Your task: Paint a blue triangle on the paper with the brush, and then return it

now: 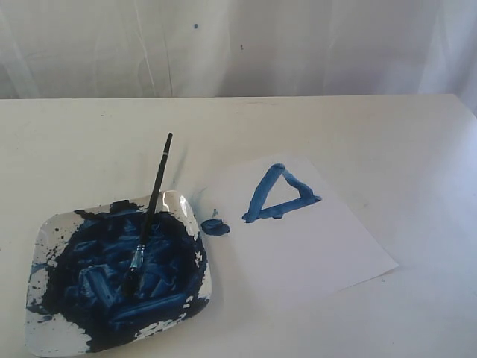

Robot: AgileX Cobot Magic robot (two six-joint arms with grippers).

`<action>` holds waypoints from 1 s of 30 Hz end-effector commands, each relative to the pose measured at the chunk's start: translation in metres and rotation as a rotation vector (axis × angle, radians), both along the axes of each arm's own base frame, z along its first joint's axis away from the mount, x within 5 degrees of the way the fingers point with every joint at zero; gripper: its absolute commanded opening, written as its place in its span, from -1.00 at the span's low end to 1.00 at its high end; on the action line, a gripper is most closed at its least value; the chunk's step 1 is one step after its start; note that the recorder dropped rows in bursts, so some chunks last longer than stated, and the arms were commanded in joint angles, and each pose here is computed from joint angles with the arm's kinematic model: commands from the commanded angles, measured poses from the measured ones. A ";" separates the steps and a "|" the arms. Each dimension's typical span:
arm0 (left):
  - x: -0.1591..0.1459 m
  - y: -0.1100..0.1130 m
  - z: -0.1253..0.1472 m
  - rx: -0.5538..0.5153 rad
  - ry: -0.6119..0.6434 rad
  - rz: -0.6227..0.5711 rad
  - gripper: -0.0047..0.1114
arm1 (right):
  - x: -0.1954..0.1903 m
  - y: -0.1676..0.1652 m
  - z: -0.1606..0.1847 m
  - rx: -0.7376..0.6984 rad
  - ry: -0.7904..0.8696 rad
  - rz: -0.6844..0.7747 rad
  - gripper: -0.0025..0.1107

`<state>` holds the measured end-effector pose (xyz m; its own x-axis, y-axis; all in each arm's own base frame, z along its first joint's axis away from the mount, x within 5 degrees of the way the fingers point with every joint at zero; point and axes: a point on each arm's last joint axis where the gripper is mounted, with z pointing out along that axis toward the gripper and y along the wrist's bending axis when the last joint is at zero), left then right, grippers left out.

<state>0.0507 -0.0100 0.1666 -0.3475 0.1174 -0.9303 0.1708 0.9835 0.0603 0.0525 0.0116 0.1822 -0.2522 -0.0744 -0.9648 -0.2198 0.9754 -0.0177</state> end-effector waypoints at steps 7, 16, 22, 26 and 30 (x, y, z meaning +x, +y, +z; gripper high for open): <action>0.000 0.000 -0.001 -0.006 0.002 -0.006 -0.92 | 0.000 -0.002 -0.001 -0.003 -0.004 -0.037 -0.96; 0.000 0.000 -0.001 -0.006 0.002 -0.005 -0.92 | 0.000 -0.002 -0.001 -0.003 -0.004 -0.037 -0.96; 0.000 0.000 -0.001 -0.006 0.002 -0.005 -0.92 | 0.000 -0.003 0.000 -0.003 -0.006 -0.062 -0.96; 0.000 0.000 -0.001 -0.006 0.002 -0.005 -0.92 | 0.000 -0.003 0.000 -0.003 -0.006 -0.062 -0.96; 0.000 0.000 -0.001 -0.006 0.002 -0.005 -0.92 | 0.000 -0.003 -0.001 -0.003 -0.004 -0.061 -0.96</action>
<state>0.0507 -0.0100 0.1666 -0.3475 0.1174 -0.9303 0.1708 0.9835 0.0603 0.0530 0.0086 0.1820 -0.2577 -0.0603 -0.9643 -0.1646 0.9862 -0.0177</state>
